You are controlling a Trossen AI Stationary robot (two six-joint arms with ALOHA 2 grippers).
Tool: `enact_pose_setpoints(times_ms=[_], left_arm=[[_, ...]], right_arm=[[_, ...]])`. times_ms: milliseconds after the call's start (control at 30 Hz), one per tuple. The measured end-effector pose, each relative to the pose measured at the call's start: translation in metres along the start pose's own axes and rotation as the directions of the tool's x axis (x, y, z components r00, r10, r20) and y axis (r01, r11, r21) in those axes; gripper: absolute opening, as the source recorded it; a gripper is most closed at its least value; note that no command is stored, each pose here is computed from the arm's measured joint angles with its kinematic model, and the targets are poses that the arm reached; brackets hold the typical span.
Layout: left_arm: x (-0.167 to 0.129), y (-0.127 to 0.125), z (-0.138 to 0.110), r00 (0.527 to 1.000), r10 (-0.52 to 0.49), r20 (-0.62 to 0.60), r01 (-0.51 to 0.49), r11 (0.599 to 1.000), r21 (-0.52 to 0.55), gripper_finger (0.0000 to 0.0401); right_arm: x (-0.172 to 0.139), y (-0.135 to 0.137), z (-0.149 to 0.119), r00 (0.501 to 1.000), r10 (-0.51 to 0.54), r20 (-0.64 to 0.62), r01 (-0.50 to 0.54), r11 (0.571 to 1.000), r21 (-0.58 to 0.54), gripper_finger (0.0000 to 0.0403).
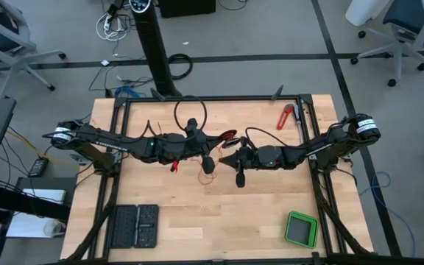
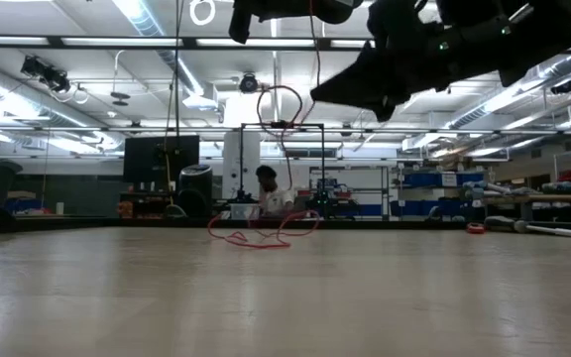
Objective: Coil cords
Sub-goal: Coil the red wire onto the black spool
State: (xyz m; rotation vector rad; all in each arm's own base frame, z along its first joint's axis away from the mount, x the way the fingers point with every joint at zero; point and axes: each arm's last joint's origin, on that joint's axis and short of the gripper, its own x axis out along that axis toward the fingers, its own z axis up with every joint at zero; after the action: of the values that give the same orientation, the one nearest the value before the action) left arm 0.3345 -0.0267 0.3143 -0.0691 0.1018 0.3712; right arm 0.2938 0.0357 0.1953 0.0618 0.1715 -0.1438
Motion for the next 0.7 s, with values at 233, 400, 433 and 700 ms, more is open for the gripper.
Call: enact_pose_setpoints(times_ms=[233, 400, 433, 700], left_arm=[[-0.001, -0.003, -0.002, 0.998, -0.056, -0.016, 0.057, 0.998, 0.006, 0.0001], [-0.002, -0.005, -0.004, 0.997, -0.061, -0.036, 0.062, 0.998, 0.018, 0.0001], [-0.002, -0.005, -0.005, 0.997, -0.060, -0.043, 0.061, 0.998, 0.021, 0.0001], [-0.006, -0.001, -0.014, 0.988, -0.017, -0.153, 0.029, 0.997, 0.073, 0.0001]], right_arm=[[0.000, -0.018, -0.006, 0.988, -0.117, -0.099, 0.117, 0.993, -0.001, 0.0002], [-0.008, -0.024, -0.002, 0.979, -0.136, -0.150, 0.135, 0.991, -0.017, 0.0001], [-0.011, -0.025, 0.000, 0.977, -0.142, -0.159, 0.141, 0.990, -0.020, 0.0001], [-0.050, -0.031, 0.025, 0.951, -0.250, -0.180, 0.239, 0.968, -0.076, 0.0001]])
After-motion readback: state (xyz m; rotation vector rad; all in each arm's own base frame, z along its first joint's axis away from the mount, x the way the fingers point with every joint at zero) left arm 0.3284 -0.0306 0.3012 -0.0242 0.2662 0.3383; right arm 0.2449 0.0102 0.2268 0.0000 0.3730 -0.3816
